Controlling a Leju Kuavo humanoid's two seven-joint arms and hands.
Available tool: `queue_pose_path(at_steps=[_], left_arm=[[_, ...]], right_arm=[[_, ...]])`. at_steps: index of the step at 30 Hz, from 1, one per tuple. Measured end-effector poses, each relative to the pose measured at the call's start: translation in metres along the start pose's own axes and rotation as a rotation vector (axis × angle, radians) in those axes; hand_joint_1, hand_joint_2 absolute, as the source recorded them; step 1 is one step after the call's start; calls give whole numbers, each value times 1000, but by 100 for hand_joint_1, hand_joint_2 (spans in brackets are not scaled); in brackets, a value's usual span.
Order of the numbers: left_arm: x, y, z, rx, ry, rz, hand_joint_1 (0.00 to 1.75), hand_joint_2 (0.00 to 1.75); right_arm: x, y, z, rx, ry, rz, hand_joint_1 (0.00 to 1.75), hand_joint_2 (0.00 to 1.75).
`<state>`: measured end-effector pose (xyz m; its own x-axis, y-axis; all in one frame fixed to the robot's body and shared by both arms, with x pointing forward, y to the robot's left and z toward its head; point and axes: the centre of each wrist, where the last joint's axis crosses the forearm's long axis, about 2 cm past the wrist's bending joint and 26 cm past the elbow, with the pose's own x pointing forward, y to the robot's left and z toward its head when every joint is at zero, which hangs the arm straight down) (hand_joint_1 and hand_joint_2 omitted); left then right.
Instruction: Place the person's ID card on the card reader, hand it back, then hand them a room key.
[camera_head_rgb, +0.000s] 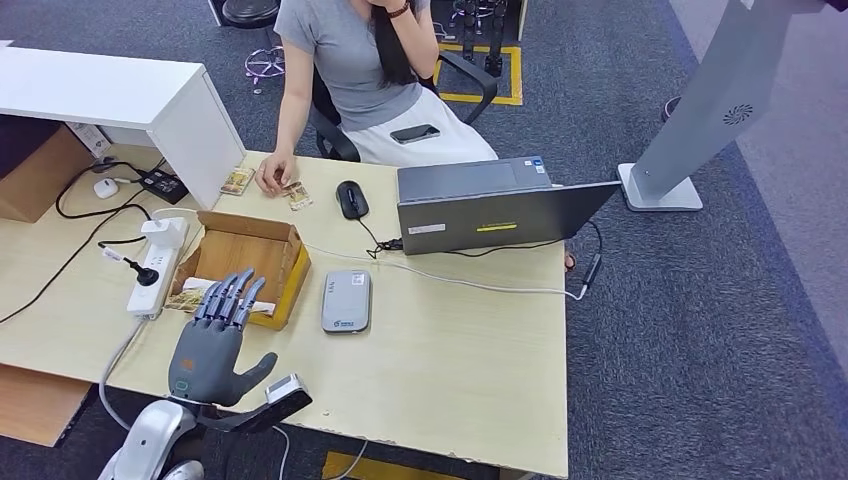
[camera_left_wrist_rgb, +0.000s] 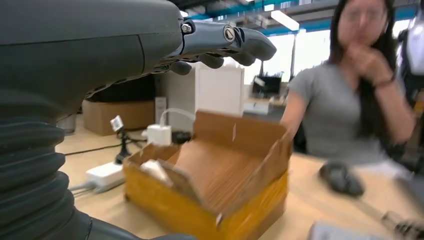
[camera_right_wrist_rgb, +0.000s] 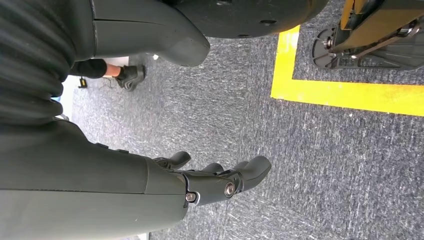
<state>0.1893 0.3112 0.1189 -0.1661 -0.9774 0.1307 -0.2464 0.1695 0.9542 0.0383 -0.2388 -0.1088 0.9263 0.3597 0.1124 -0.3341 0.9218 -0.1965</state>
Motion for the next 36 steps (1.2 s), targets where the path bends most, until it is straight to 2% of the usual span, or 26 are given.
queue_pose_path(at_steps=[4,10,20,31,36], left_arm=[[-20,0,-12,-113,66,-40,0,175],[-39,2,-25,-125,105,-72,0,175],[-44,-1,-27,-142,118,-82,0,175],[-49,1,-61,-138,144,-90,0,175],[-49,0,-69,-142,156,-85,0,175]], right_arm=[[0,0,0,2,1,11,0,175],[0,0,0,2,3,13,0,175],[0,0,0,3,2,15,0,175],[1,0,0,8,2,29,0,175],[1,0,0,11,2,33,0,175]])
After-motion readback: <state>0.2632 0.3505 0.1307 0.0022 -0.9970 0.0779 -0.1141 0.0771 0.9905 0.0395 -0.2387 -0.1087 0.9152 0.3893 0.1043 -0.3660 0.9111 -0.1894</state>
